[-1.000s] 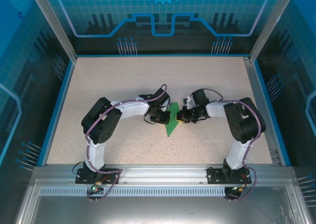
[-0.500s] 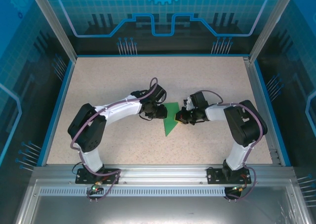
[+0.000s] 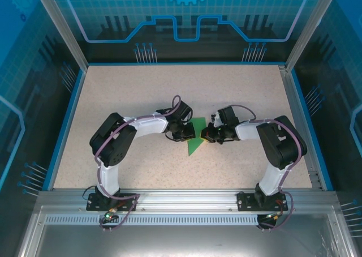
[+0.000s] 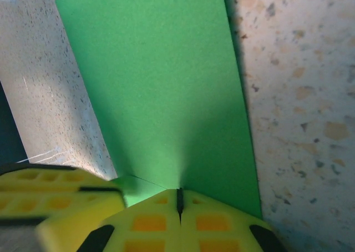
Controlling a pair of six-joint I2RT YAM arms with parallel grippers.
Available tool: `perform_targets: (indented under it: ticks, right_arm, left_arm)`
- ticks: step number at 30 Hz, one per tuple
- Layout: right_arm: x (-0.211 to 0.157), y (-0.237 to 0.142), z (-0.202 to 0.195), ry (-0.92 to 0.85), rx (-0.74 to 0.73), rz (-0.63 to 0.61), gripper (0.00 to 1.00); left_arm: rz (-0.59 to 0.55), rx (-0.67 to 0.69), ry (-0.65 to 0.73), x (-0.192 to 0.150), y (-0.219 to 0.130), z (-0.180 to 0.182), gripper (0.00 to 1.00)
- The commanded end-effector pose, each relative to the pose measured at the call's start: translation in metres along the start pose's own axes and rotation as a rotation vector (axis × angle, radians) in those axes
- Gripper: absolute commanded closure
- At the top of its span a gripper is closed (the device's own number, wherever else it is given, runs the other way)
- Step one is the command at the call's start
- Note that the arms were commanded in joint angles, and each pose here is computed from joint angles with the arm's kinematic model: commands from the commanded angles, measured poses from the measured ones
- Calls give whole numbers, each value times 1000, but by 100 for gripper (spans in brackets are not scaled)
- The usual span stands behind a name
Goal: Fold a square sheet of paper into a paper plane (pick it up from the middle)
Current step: Third fold the triangle at the center of the table.
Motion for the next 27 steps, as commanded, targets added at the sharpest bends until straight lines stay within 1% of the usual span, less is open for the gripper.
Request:
perform_targets:
  ticks: [1, 3, 7, 11, 14, 19, 27]
  right_arm:
    - [-18, 5, -28, 52, -108, 41, 95]
    - [-18, 2, -19, 31, -84, 51, 95]
    - [-17, -10, 3, -36, -45, 38, 93]
    - [-23, -18, 25, -112, 19, 59, 93]
    - [-32, -13, 32, -140, 25, 83, 96]
    - [-42, 0, 21, -130, -6, 95, 98]
    - [-27, 11, -17, -66, -68, 65, 99]
  left_arm:
    - [24, 79, -54, -8, 9, 23, 87]
    - [42, 130, -55, -14, 13, 35, 89]
    - [59, 181, -41, -24, 14, 47, 90]
    - [71, 183, -24, -28, 15, 50, 90]
    - [71, 187, -17, -27, 15, 50, 91]
    - [69, 210, -5, -25, 12, 51, 92]
    - [73, 225, 12, -27, 12, 54, 93]
Point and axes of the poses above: each hand's point on the last joint's axis, 136 mm out from that joint toward the fingers, its own y axis out along the fingers, its own z axis along the line the jaws close on, x = y × z, the point moved 4 cm from there along -y, back along the fingers, and after that the axes turned 15 degrees about y, right-handed, at the moved point
